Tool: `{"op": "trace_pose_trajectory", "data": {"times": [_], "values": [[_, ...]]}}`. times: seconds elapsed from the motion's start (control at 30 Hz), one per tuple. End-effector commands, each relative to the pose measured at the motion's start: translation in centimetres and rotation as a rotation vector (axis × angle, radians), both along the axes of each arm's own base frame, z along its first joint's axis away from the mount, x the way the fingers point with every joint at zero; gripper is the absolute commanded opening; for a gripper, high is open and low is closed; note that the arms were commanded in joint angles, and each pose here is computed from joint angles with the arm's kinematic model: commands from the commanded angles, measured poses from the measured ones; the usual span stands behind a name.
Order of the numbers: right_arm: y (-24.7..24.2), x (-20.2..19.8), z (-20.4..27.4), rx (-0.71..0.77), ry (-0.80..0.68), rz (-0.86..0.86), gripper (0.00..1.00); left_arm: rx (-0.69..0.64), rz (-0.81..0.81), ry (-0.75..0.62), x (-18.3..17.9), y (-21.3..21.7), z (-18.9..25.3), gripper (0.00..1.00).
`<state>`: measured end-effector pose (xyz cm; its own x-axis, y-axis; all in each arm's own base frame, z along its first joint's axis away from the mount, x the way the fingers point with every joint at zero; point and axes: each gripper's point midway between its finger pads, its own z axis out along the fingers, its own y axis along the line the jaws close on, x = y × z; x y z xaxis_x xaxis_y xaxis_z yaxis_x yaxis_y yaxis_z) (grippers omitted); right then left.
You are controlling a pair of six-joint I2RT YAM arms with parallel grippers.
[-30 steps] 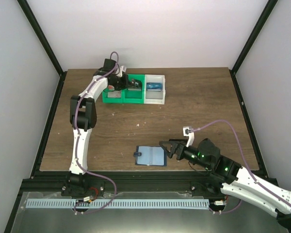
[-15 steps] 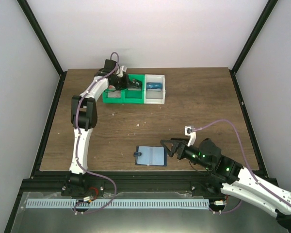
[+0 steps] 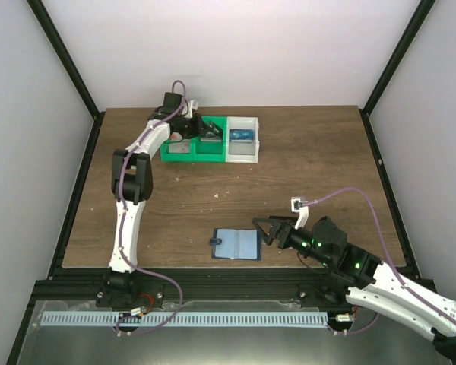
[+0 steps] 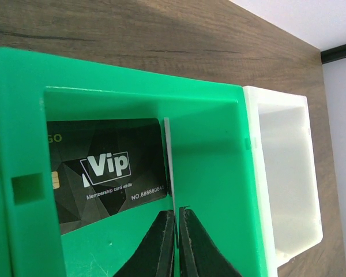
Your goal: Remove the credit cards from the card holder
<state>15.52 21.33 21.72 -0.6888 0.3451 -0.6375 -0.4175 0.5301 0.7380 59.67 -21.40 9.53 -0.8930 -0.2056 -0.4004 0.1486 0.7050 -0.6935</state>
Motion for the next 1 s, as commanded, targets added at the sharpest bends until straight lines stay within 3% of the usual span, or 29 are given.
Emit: {"op": "trace_pose_trajectory", "data": {"times": [0.0, 0.53, 0.7, 0.97], "values": [[-0.4, 0.3, 1.8, 0.032, -0.024, -0.027, 1.00, -0.005, 0.014, -0.049, 0.9, 0.3, 1.4, 0.08], [-0.8, 0.4, 1.6, 0.028, -0.020, -0.043, 1.00, -0.016, 0.116, -0.219, 2.2, 1.4, 7.4, 0.15], [-0.8, 0.5, 1.6, 0.022, -0.028, -0.050, 1.00, -0.052, 0.070, -0.267, 1.4, 0.3, 8.5, 0.00], [-1.0, 0.5, 1.8, 0.005, -0.046, -0.051, 1.00, 0.019, 0.042, -0.250, 1.0, -1.3, 5.7, 0.00]]}}
